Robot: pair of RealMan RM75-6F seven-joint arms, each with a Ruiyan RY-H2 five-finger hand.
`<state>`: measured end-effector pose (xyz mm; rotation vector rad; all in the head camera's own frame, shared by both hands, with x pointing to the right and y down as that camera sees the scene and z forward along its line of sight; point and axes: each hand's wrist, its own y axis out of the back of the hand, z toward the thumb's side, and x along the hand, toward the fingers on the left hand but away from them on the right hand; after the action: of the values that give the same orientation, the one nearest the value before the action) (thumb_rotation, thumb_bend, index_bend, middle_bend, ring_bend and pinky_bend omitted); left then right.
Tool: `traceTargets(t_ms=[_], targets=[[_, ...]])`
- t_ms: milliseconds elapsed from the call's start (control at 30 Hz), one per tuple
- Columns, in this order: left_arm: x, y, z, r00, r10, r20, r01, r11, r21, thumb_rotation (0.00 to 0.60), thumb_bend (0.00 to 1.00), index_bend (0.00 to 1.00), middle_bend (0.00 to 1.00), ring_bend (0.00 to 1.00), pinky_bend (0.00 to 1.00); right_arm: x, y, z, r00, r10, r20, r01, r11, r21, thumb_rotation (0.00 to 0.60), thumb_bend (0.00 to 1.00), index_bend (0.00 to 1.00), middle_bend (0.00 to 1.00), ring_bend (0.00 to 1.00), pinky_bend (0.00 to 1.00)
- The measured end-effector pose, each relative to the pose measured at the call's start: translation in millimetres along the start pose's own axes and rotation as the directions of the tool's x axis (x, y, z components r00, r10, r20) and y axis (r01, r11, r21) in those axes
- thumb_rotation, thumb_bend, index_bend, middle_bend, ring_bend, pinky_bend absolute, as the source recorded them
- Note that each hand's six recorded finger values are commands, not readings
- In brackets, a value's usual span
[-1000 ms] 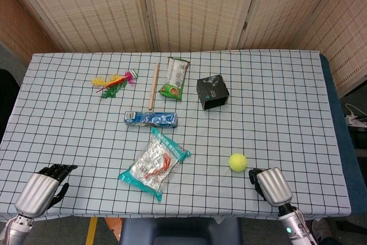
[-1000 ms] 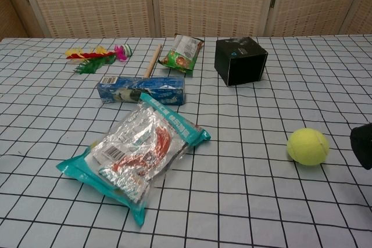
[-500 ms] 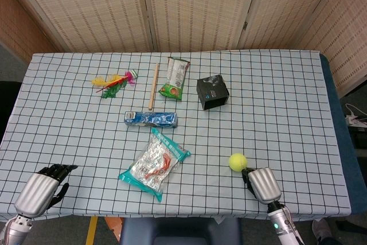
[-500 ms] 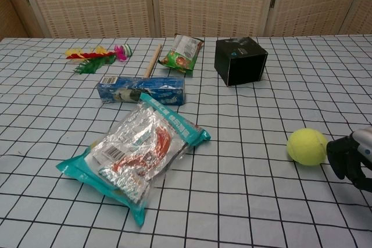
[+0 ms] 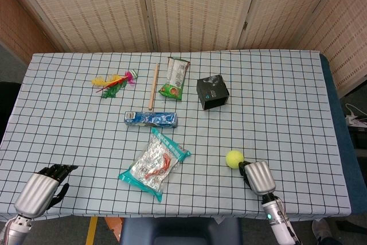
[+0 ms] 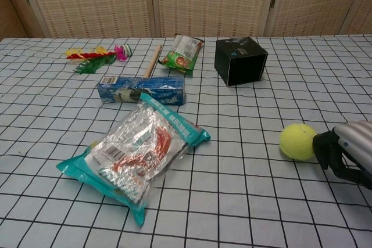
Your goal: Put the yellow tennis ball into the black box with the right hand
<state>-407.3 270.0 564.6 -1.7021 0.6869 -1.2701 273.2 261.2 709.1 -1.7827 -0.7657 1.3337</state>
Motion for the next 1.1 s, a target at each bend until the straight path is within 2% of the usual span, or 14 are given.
traceTargets(t_ms=[167, 533, 1100], targets=[[0.1, -0.1, -0.3, 1.0, -0.001, 0.001, 0.001, 1.0, -0.001, 0.6, 0.5, 0.26, 0.34, 0.33, 0.53, -8.7, -1.4, 2.3, 1.0, -0.015, -0.001, 0.015, 1.0, -0.012, 0.6, 1.0, 0.99, 0.84, 0.88, 0.94], [0.2, 0.2, 0.4, 1.0, 0.0, 0.005, 0.0, 1.0, -0.002, 0.6, 0.5, 0.26, 0.34, 0.33, 0.53, -5.7, 3.4, 15.0, 0.999, -0.022, -0.048, 0.02, 0.999, -0.039, 0.6, 1.0, 0.99, 0.84, 0.88, 0.94], [0.1, 0.1, 0.6, 1.0, 0.0, 0.01, 0.0, 1.0, -0.005, 0.6, 0.5, 0.26, 0.34, 0.33, 0.53, -32.6, -1.6, 34.7, 0.996, -0.035, -0.084, 0.03, 0.997, -0.064, 0.6, 1.0, 0.99, 0.84, 0.88, 0.94]])
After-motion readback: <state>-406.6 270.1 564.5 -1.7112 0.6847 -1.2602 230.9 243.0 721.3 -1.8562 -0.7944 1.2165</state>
